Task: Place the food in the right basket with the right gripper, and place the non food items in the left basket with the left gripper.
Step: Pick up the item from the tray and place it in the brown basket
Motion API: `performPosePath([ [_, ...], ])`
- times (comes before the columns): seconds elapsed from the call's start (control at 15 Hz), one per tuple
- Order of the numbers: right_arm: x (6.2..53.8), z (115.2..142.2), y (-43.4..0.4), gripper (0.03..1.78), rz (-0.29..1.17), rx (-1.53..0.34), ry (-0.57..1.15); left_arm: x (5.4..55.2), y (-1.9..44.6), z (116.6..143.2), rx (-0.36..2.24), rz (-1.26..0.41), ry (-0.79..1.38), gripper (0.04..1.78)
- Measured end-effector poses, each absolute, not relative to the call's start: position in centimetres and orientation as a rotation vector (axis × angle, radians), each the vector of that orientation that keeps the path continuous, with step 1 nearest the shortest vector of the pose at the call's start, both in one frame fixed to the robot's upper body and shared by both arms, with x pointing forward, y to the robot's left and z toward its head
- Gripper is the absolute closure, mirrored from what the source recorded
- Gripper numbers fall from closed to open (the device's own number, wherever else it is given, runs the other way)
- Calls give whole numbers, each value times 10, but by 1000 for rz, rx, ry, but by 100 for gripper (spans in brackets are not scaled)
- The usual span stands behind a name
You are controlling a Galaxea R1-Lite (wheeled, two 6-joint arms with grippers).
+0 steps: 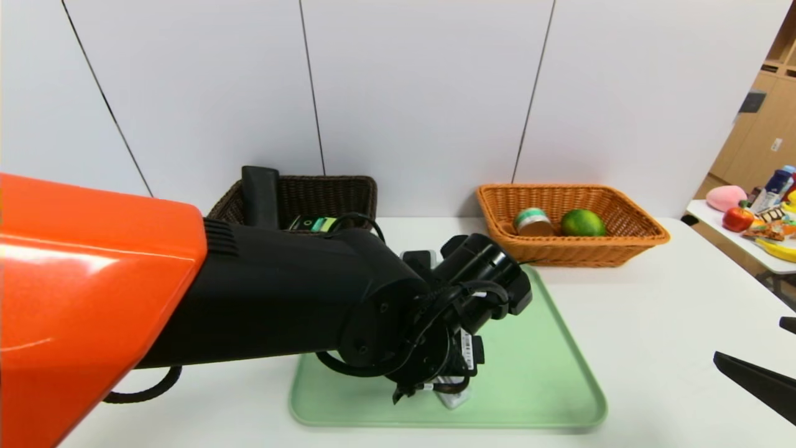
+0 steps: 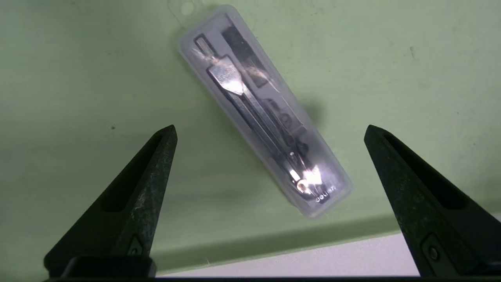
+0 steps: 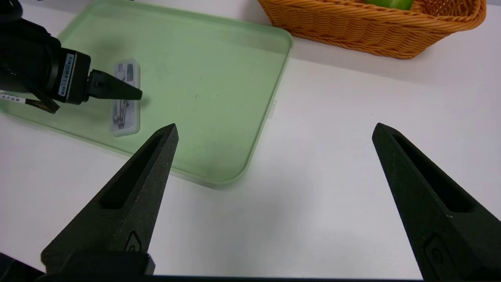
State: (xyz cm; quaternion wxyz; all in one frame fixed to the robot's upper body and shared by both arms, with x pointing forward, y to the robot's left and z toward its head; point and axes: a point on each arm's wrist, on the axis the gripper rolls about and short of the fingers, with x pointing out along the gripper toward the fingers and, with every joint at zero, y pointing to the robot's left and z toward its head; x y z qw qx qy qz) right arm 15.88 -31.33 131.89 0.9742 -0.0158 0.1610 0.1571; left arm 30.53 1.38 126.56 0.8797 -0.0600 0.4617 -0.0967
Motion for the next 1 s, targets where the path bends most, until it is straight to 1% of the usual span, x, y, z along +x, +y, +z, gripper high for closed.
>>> performPosePath([
  [0.47, 157, 1319, -314, 10, 319, -43, 314, 313, 11, 1246, -107, -149, 982, 13],
  [0.53, 156, 1319, -314, 10, 319, -42, 314, 314, 11, 1245, -103, -146, 982, 33],
  [0.67, 156, 1319, -314, 10, 320, -42, 314, 314, 11, 1244, -96, -148, 985, 64],
  [0.8, 156, 1319, -314, 10, 323, -41, 313, 313, 11, 1244, -91, -152, 987, 86],
  [0.93, 156, 1319, -314, 10, 325, -41, 314, 312, 9, 1243, -88, -157, 988, 105],
  [1.0, 156, 1319, -314, 10, 326, -42, 315, 311, 9, 1243, -86, -159, 990, 125],
])
